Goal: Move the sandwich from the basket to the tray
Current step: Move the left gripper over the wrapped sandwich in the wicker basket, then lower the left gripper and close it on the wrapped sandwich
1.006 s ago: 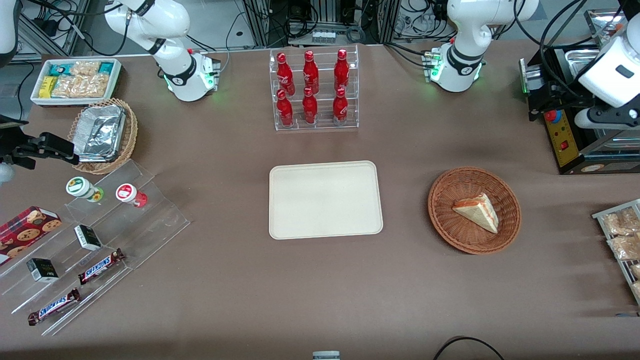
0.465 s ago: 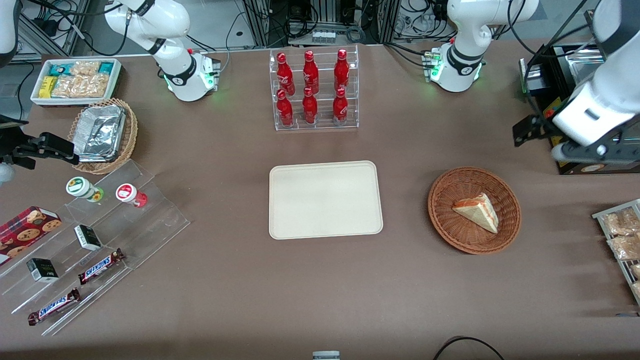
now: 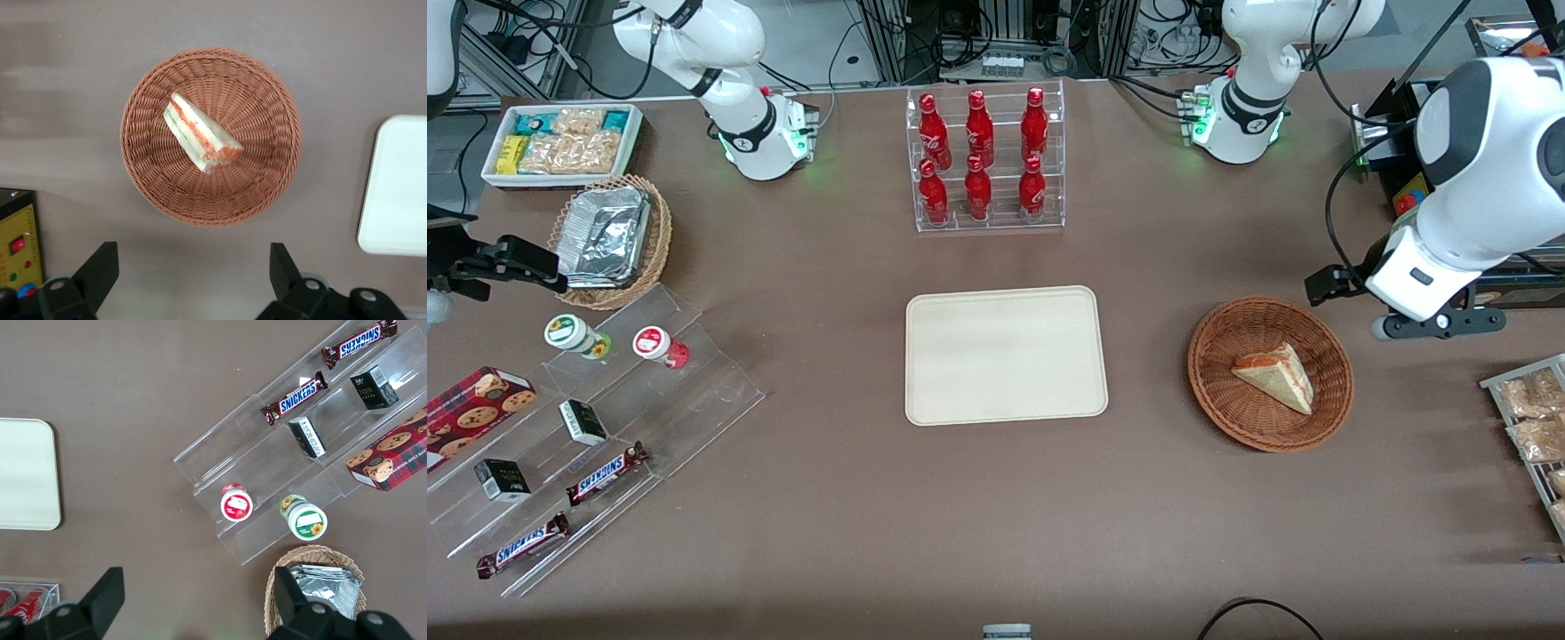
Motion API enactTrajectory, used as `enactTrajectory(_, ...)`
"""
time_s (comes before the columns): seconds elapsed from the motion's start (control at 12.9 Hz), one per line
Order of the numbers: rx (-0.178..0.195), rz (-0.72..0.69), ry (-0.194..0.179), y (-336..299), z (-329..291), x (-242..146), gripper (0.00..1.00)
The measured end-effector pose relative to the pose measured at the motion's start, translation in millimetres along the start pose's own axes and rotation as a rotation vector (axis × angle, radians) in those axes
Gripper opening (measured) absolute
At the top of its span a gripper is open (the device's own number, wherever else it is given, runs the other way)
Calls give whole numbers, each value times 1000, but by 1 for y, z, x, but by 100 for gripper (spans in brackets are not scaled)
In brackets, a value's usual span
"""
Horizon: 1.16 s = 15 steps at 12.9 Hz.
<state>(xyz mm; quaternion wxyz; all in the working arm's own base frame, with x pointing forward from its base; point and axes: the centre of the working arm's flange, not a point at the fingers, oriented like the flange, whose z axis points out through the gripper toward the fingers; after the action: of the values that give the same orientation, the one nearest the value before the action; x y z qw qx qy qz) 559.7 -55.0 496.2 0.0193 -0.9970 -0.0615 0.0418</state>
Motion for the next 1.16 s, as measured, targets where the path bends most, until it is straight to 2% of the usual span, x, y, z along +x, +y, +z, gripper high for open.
enactTrajectory(0.39,-22,-219,56,1,48,2,100)
enactTrajectory(0.77,-54,-342,116,-6,108,-4,100)
enactTrajectory(1.16,-82,-447,144,-13,147,-1,100)
